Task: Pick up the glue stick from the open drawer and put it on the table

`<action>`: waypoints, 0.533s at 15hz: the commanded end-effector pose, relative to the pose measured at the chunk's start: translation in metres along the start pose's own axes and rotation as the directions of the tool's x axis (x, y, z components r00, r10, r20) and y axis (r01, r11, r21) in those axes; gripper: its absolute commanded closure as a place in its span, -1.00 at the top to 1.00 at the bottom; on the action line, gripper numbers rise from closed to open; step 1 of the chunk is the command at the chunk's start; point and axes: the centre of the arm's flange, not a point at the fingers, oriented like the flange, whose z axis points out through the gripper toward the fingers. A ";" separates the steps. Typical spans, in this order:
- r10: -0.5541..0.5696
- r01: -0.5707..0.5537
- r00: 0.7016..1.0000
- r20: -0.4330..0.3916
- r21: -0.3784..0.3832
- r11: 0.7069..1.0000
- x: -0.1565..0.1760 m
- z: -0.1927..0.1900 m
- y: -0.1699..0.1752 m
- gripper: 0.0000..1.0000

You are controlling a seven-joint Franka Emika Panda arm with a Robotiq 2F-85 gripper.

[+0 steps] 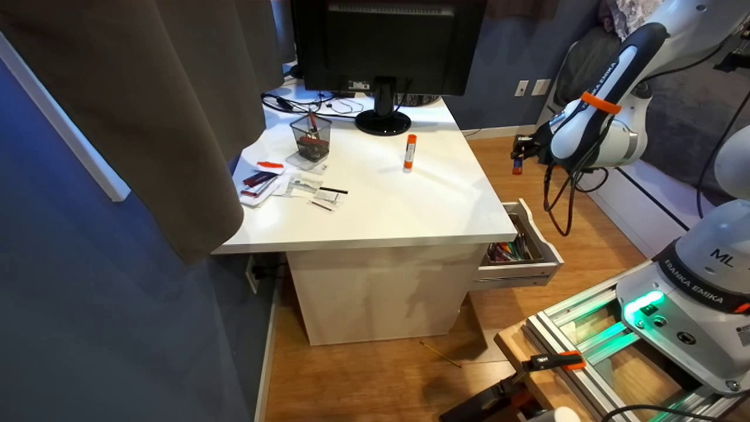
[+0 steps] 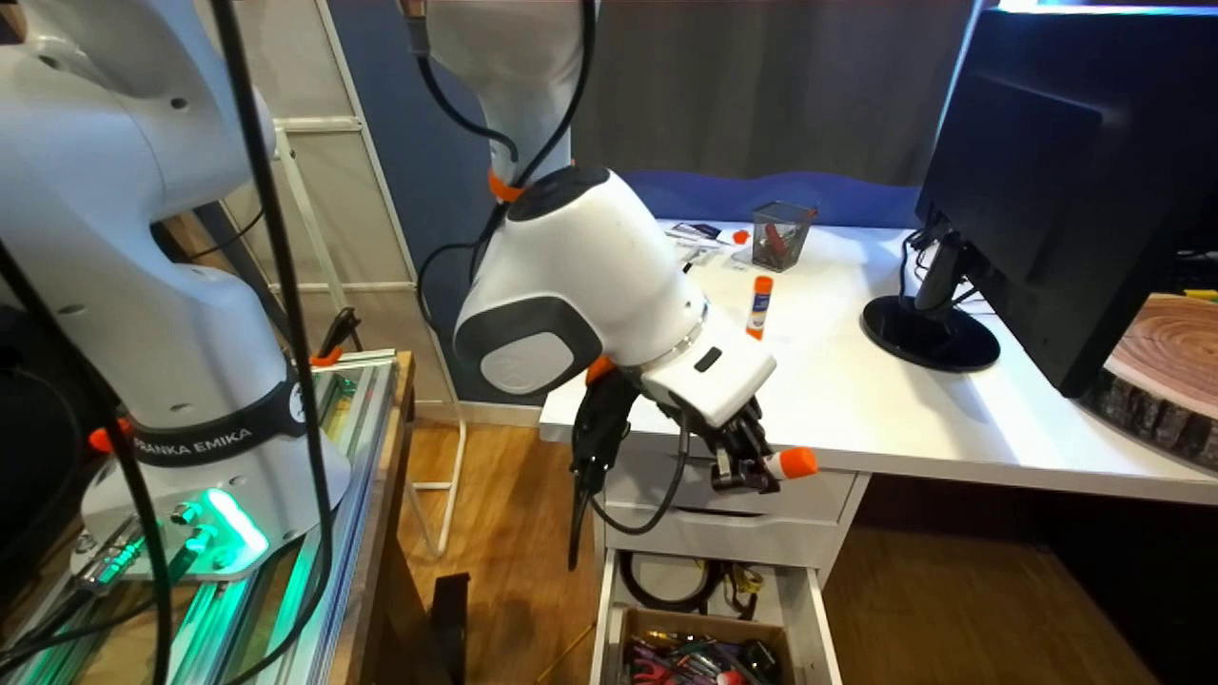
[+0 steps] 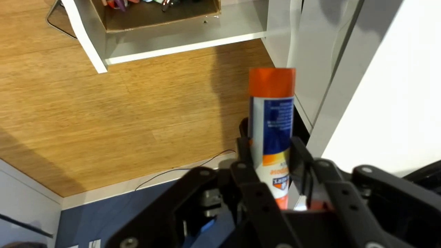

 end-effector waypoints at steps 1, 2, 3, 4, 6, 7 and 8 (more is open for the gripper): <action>-0.014 0.014 1.000 -0.023 0.016 1.000 0.001 -0.001 -0.005 -0.85; -0.082 0.083 0.994 -0.075 0.005 0.997 0.006 -0.007 -0.016 -0.85; -0.117 0.121 0.986 -0.115 0.020 0.993 0.010 -0.011 -0.026 -0.85; -0.145 0.153 0.977 -0.155 0.035 0.988 0.014 -0.015 -0.037 -0.85; -0.196 0.218 0.953 -0.230 0.073 0.973 0.016 -0.019 -0.062 -0.85; -0.217 0.251 0.939 -0.267 0.096 0.963 0.015 -0.021 -0.075 -0.85; -0.236 0.278 0.928 -0.289 0.116 0.954 0.013 -0.022 -0.087 -0.85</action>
